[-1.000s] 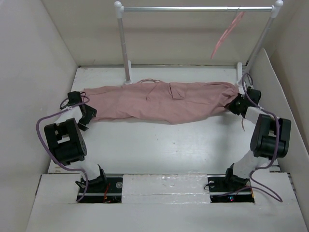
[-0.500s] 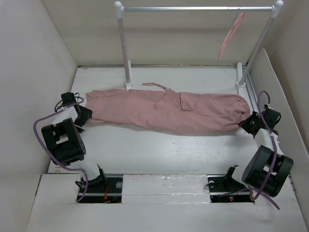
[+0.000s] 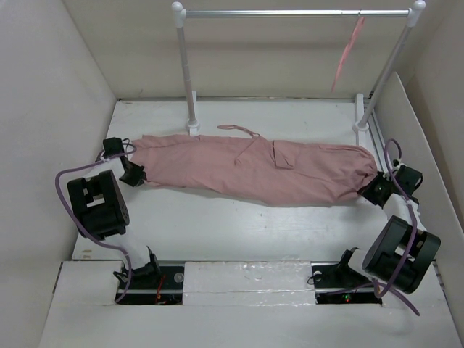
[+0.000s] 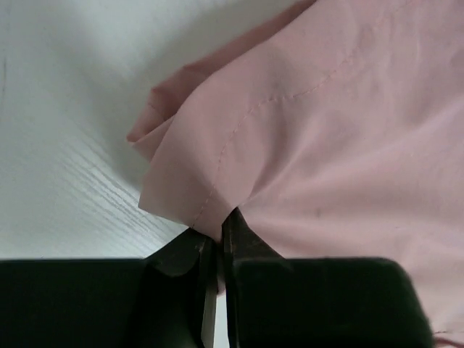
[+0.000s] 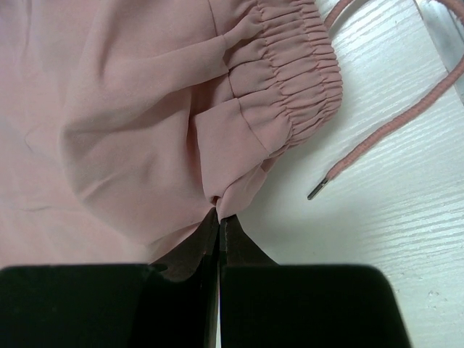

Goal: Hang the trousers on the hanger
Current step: Fold the trousers at the center of the board.

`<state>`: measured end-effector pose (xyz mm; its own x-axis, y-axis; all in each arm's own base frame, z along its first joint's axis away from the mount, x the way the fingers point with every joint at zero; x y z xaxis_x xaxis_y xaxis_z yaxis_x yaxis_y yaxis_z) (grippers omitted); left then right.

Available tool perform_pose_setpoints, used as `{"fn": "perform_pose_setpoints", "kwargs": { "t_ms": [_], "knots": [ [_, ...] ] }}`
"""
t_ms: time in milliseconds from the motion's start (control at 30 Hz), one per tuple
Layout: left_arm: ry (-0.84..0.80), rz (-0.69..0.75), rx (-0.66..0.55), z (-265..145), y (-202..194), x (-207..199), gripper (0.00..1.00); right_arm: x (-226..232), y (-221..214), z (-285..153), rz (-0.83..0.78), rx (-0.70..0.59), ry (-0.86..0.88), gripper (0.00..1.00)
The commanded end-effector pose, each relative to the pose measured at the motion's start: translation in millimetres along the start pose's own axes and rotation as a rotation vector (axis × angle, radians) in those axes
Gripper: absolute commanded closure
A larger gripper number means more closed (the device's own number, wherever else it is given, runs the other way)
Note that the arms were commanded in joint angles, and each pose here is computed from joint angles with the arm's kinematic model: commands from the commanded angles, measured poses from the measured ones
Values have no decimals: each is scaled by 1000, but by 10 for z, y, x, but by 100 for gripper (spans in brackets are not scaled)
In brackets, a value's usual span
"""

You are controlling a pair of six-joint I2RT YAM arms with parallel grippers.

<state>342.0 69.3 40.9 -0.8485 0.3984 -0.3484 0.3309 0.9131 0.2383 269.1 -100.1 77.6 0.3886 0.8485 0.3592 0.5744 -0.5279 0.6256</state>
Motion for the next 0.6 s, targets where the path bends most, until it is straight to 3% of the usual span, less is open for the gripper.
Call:
{"fn": "perform_pose_setpoints", "kwargs": {
  "t_ms": [0,100,133,233,333,567],
  "knots": [
    [-38,3,-39,-65,141,-77,100,2,27,1,-41,-8,16,100],
    [-31,26,-144,-325,451,-116,100,-7,44,-24,-63,-5,8,100],
    [-2,57,-244,-504,659,-135,100,-10,36,-45,-74,0,4,100],
    [78,63,-314,-763,733,15,100,-91,58,-131,-93,6,-39,100],
    [122,65,-332,-849,653,200,100,-86,-18,-179,-83,36,-44,100],
    [379,70,-246,-781,321,877,100,-130,-49,-549,-52,47,-141,100]
  ]
}}
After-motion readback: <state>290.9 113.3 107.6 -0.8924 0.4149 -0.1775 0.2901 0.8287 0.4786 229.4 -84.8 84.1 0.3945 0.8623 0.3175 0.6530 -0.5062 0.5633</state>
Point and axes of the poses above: each gripper's point midway between its finger pads, its own z axis out along the fingers, its own x axis along the line the jaws close on, y = z × x, the point moved 2 cm from there along -z, back along the fingers, and after that the axes turned 4 degrees about -z, right-handed, at the moved point
